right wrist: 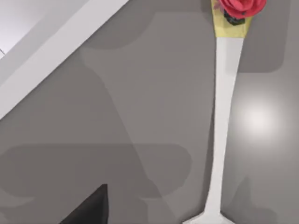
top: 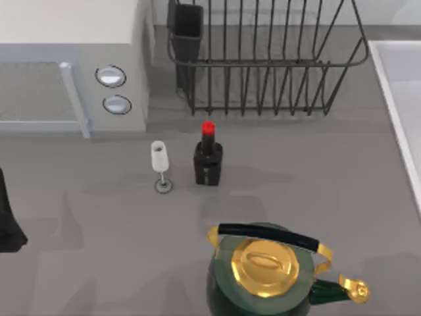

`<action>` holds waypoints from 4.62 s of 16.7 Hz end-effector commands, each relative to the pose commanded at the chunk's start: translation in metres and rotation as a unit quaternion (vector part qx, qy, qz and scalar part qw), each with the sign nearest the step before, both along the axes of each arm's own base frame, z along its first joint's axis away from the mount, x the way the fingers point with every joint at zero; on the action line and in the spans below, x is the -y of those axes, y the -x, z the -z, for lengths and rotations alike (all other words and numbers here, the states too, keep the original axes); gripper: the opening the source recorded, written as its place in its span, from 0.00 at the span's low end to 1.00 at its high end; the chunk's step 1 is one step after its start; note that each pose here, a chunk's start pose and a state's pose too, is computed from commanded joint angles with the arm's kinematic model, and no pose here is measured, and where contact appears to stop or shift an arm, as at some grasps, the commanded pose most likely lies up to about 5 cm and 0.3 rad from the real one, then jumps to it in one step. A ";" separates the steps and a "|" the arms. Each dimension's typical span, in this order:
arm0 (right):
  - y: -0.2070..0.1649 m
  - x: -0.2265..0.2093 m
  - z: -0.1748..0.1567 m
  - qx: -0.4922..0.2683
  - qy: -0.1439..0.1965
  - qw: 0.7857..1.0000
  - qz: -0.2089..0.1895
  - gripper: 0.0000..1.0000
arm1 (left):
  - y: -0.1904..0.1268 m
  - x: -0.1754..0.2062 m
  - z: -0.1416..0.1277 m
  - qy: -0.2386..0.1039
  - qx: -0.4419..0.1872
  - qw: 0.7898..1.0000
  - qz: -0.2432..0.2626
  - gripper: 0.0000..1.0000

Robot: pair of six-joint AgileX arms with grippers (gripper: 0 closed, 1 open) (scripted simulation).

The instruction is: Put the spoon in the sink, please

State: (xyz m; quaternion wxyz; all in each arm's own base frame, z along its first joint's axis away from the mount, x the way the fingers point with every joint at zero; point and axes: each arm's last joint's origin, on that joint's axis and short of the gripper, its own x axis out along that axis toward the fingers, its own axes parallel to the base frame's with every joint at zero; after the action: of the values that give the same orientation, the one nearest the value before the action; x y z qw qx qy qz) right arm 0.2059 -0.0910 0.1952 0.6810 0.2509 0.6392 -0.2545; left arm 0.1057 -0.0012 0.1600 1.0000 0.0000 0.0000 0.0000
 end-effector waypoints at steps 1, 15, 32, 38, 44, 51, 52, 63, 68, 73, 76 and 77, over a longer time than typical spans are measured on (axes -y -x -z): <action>-0.003 0.003 0.001 -0.014 -0.006 1.000 0.008 1.00 | 0.000 0.000 0.000 0.000 0.000 1.000 0.000 1.00; -0.010 0.009 0.065 -0.020 -0.009 1.000 0.014 1.00 | 0.000 0.000 0.000 0.000 0.000 1.000 0.000 1.00; -0.005 0.006 0.102 -0.024 -0.011 1.000 0.014 0.40 | 0.000 0.000 0.000 0.000 0.000 1.000 0.000 1.00; -0.005 0.006 0.102 -0.024 -0.011 1.000 0.014 0.00 | 0.000 0.000 0.000 0.000 0.000 1.000 0.000 1.00; -0.005 0.006 0.102 -0.024 -0.011 1.000 0.014 0.00 | 0.000 0.000 0.000 0.000 0.000 1.000 0.000 1.00; -0.014 0.009 0.054 -0.009 0.002 1.000 0.011 0.00 | 0.000 0.000 0.000 0.000 0.000 1.000 0.000 1.00; -0.014 0.009 0.043 -0.012 0.000 1.000 0.010 0.00 | 0.000 0.000 0.000 0.000 0.000 1.000 0.000 1.00; -0.007 0.007 -0.018 -0.013 -0.001 1.000 0.013 0.00 | 0.000 0.000 0.000 0.000 0.000 1.000 0.000 1.00; -0.039 0.015 -0.026 -0.036 -0.010 0.999 0.018 0.00 | 0.000 0.000 0.000 0.000 0.000 1.000 0.000 1.00; -0.119 0.027 -0.042 -0.054 -0.014 0.998 0.019 0.00 | 0.000 0.000 0.000 0.000 0.000 1.000 0.000 1.00; -0.176 0.029 -0.049 -0.049 -0.012 0.999 0.019 0.00 | 0.000 0.000 0.000 0.000 0.000 1.000 0.000 1.00; -0.193 0.028 -0.049 -0.047 -0.011 0.999 0.019 0.00 | 0.000 0.000 0.000 0.000 0.000 1.000 0.000 1.00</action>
State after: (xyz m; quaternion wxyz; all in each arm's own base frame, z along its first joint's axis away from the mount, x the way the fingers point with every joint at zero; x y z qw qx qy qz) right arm 0.3993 -0.1194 0.2438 0.6423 0.2585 0.6685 -0.2717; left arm 0.1057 -0.0012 0.1600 1.0000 0.0000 0.0000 0.0000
